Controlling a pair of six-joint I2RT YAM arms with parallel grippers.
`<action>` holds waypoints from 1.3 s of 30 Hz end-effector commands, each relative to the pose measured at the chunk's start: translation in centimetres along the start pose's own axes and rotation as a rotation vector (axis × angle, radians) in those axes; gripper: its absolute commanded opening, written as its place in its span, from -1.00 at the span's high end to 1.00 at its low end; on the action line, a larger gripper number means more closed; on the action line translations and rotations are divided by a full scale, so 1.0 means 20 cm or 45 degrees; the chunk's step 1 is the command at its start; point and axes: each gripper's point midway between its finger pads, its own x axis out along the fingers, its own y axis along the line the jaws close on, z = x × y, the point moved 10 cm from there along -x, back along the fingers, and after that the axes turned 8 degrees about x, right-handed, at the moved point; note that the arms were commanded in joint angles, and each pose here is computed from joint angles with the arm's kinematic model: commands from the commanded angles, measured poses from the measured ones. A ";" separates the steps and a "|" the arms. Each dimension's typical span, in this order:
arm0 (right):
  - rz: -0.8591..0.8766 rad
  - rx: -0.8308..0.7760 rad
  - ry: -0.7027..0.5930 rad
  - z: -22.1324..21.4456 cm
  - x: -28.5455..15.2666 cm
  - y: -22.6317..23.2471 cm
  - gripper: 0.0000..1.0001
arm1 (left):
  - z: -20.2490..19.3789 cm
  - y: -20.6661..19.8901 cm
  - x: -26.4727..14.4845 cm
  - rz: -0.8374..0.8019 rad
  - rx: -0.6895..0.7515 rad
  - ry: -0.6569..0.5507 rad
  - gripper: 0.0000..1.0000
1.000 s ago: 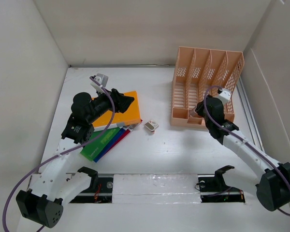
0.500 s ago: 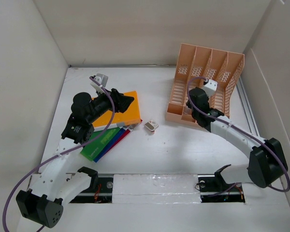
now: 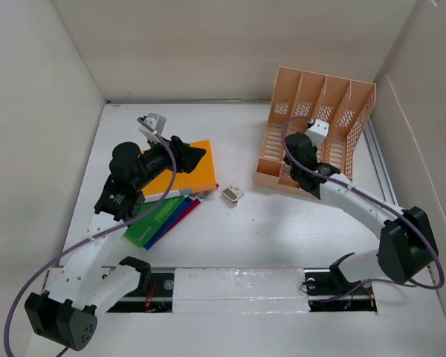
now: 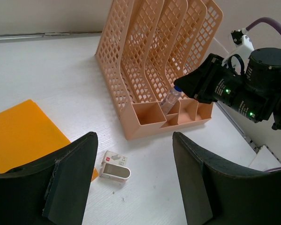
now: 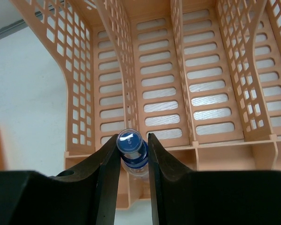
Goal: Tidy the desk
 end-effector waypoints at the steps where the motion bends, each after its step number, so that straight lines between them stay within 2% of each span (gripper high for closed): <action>1: -0.042 -0.142 0.171 -0.13 0.03 -0.02 1.00 | 0.04 -0.01 -0.02 -0.018 0.037 -0.065 -0.21; 5: -0.022 -0.163 0.203 -0.17 0.06 0.02 1.00 | 0.05 -0.02 -0.02 -0.036 0.040 -0.070 -0.21; 10: -0.020 -0.189 0.158 -0.17 0.03 0.04 1.00 | 0.04 -0.02 -0.02 -0.023 0.037 -0.067 -0.21; 13: -0.092 -0.220 0.131 -0.18 0.02 0.01 1.00 | 0.05 -0.03 -0.03 -0.040 0.041 -0.083 -0.21; 18: -0.129 -0.296 0.164 -0.32 -0.03 0.02 1.00 | 0.05 -0.03 -0.03 -0.042 0.038 -0.078 -0.21; 22: -0.136 -0.332 0.167 -0.36 -0.04 0.03 1.00 | 0.04 -0.03 -0.03 -0.041 0.030 -0.067 -0.21; 29: -0.143 -0.231 0.136 -0.28 -0.03 0.01 1.00 | 0.04 -0.03 -0.03 -0.056 0.031 -0.074 -0.21; 39: -0.189 -0.012 -0.106 -0.05 -0.07 -0.05 1.00 | 0.04 -0.02 -0.02 -0.046 0.029 -0.068 -0.21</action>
